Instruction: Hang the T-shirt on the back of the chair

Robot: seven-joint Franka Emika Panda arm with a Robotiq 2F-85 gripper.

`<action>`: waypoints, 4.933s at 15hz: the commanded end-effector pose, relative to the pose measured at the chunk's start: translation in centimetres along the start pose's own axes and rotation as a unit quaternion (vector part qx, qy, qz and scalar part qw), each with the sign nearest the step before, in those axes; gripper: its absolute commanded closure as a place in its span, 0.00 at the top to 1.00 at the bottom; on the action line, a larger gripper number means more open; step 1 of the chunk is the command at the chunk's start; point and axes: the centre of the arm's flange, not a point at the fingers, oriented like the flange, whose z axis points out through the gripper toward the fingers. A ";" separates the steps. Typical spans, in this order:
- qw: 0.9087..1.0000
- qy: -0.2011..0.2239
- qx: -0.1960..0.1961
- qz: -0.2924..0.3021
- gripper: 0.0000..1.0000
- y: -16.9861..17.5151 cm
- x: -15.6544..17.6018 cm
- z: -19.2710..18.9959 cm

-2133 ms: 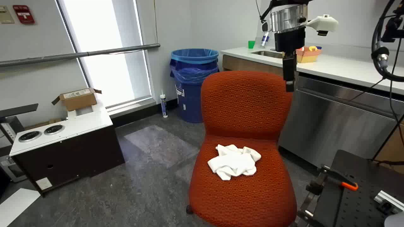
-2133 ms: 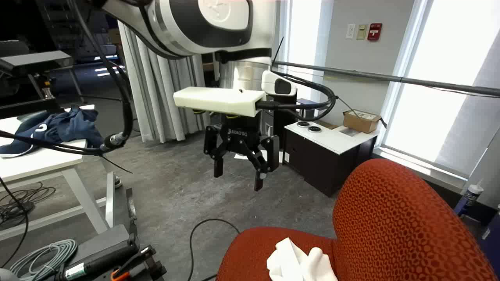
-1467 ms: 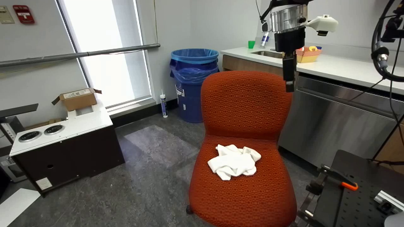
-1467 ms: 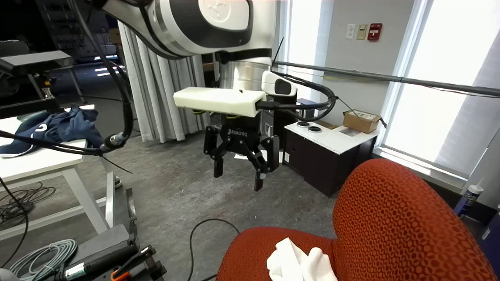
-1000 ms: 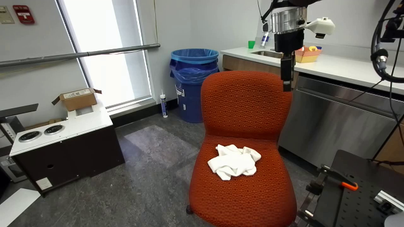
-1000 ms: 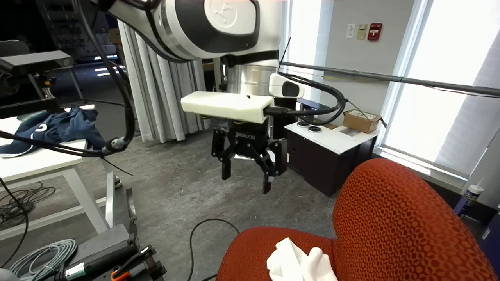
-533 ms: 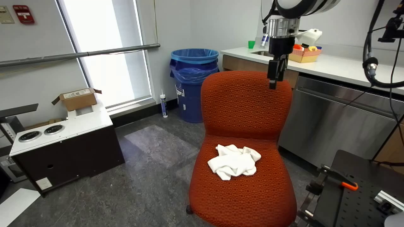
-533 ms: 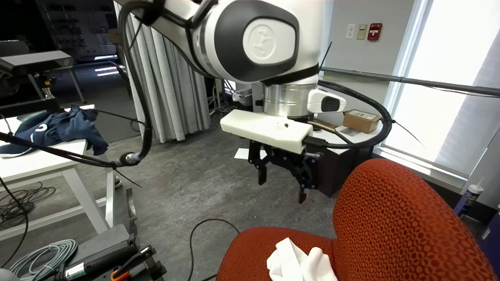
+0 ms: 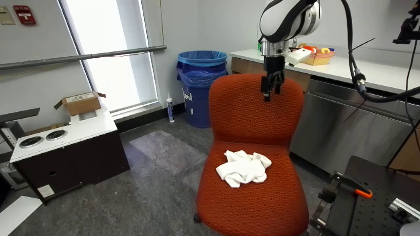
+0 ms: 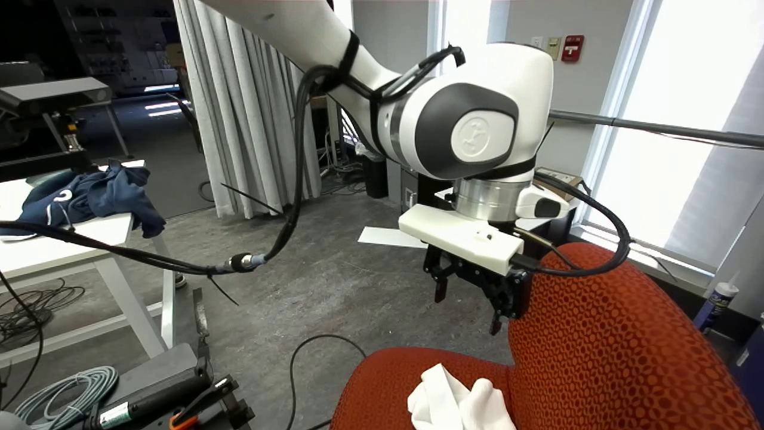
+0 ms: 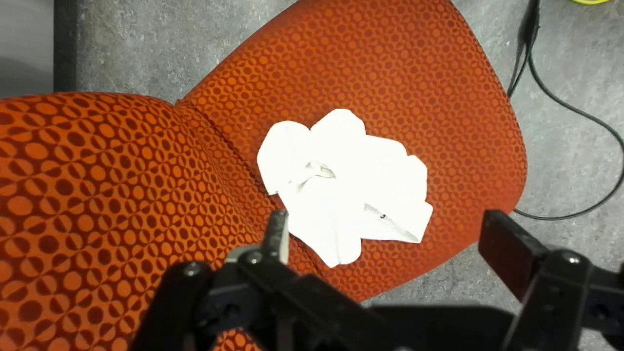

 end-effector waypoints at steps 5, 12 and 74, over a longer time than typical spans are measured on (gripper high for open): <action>1.000 -0.004 -0.003 0.004 1.00 0.4 1.1 0.7; 1.000 -0.002 -0.003 0.004 1.00 0.5 1.2 0.5; 0.997 0.041 0.049 0.043 0.00 -0.9 13.7 27.0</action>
